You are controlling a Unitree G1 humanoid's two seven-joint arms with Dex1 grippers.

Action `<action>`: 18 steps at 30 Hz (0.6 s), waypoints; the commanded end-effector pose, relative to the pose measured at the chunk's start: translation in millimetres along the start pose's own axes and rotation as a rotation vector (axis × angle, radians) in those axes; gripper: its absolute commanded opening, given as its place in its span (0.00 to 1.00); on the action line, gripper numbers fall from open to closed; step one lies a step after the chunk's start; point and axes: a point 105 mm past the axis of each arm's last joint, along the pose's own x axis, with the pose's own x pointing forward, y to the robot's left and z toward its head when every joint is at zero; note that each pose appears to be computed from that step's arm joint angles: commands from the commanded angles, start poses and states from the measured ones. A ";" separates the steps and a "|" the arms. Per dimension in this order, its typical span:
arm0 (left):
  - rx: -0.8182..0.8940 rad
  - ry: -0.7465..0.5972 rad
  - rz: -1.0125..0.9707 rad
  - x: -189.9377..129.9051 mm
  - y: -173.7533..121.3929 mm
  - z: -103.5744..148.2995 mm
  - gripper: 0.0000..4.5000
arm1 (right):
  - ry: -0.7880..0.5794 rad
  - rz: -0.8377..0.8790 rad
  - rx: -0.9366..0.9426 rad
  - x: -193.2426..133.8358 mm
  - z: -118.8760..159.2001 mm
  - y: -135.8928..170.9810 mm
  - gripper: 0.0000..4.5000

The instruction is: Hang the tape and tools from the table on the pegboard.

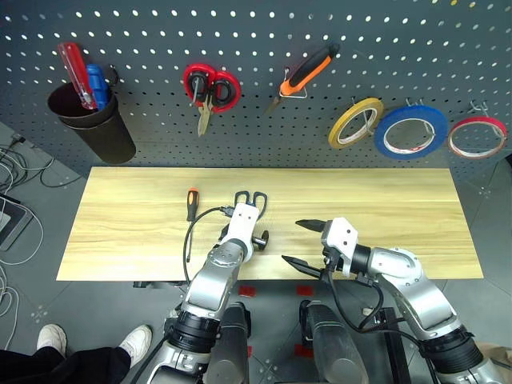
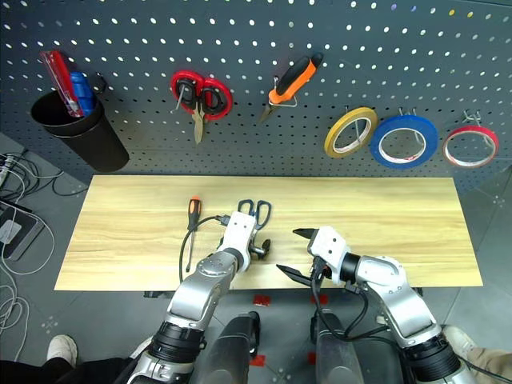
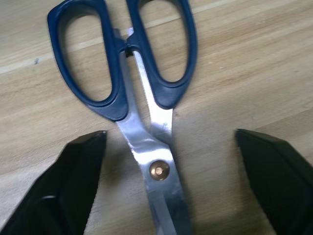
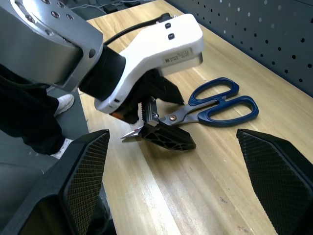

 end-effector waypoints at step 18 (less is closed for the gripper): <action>0.038 0.055 0.073 -2.2 23.1 -18.0 0.14 | -0.054 -0.036 -0.027 4.2 10.9 -14.6 1.00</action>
